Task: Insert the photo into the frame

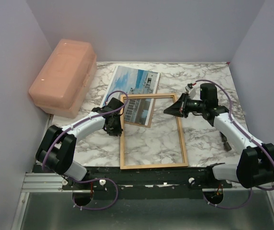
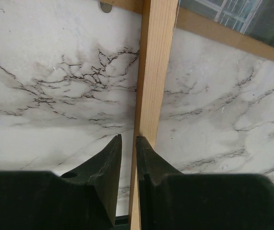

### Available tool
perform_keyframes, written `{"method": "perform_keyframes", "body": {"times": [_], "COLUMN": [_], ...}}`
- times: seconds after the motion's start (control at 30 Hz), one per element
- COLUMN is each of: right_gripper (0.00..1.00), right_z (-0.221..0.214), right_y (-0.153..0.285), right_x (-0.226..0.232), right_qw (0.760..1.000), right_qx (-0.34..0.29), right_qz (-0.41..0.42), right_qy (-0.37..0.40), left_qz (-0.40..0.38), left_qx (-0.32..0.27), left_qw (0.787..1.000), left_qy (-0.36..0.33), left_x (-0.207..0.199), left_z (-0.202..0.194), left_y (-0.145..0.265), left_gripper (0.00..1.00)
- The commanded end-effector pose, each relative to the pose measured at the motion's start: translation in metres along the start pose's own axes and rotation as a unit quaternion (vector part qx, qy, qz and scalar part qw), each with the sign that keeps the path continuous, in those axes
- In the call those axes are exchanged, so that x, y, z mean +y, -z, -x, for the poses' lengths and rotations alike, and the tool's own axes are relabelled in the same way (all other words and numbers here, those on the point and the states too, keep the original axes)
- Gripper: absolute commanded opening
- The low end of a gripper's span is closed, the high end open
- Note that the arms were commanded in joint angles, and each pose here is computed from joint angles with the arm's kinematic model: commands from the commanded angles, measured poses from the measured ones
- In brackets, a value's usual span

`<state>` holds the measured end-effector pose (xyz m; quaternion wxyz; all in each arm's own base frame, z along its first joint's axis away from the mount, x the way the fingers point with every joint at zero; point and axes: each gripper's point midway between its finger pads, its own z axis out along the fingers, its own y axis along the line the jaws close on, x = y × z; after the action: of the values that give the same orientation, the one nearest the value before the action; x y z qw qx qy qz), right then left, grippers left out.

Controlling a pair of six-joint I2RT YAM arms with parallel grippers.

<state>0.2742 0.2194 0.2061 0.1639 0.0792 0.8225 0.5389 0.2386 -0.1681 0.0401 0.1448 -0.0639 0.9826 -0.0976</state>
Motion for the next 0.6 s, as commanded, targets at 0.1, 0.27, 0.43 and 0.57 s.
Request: {"method": "perform_keyframes", "body": {"times": [0.1, 0.27, 0.43, 0.57], "right_gripper": [0.00, 0.01, 0.00, 0.01], "right_z": [0.000, 0.005, 0.011, 0.011], "right_y": [0.005, 0.010, 0.014, 0.013], "right_x": [0.011, 0.028, 0.042, 0.042], "right_qw": [1.000, 0.999, 0.998, 0.999], "right_qx": [-0.008, -0.017, -0.026, -0.024], "right_qz": [0.011, 0.025, 0.032, 0.032], "right_qy": [0.019, 0.026, 0.037, 0.034], "left_qz": [0.025, 0.025, 0.024, 0.024], "left_qx": [0.002, 0.002, 0.001, 0.000], "left_qw": [1.000, 1.000, 1.000, 1.000], "left_qy": [-0.012, -0.012, -0.012, -0.012], "left_x": [0.009, 0.009, 0.009, 0.008], "left_z": [-0.004, -0.004, -0.004, -0.003], "left_y": [-0.010, -0.010, -0.010, -0.010], "left_gripper": [0.20, 0.20, 0.20, 0.20]}}
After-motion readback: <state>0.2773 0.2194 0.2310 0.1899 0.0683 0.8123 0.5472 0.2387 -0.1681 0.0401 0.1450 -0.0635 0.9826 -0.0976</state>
